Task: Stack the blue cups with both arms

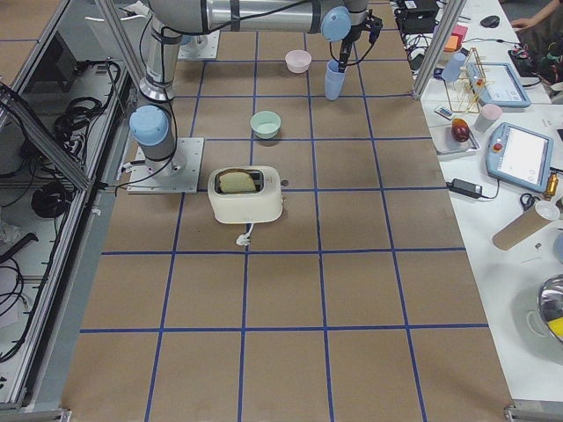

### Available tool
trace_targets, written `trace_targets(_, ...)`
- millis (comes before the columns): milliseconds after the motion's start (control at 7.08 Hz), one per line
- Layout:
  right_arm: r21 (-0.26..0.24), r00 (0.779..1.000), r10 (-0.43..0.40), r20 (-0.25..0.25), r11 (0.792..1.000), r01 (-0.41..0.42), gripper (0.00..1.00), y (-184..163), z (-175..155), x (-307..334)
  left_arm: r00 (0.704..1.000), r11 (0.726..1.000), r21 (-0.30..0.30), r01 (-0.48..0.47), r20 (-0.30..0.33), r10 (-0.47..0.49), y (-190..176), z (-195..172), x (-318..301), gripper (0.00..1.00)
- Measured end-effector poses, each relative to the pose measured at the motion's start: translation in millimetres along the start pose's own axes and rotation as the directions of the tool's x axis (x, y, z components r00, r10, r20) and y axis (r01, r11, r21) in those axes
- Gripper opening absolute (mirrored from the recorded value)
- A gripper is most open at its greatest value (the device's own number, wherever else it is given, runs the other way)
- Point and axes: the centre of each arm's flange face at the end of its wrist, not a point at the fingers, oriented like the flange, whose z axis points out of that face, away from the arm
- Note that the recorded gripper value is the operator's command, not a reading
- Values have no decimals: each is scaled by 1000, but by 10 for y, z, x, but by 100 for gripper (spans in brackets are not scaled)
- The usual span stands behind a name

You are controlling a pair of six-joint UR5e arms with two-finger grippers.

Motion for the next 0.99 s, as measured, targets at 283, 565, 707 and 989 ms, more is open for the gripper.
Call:
trace_targets(283,-18,996,-70,-53,997,70,100,136,-424,433,1000,1000,0,-1,0,1,-1,0,2,100)
trace_targets(565,-46,989,-118,-95,992,114,100,289,-616,618,1000,1000,0,-1,0,1,0,0,7,100)
trace_targets(707,-52,986,-122,-112,992,116,100,309,-643,681,1000,1000,1,-1,0,1,0,0,7,100)
trace_targets(989,-61,985,-120,-122,992,113,100,335,-638,848,1000,1000,2,-2,0,2,0,-2,8,100)
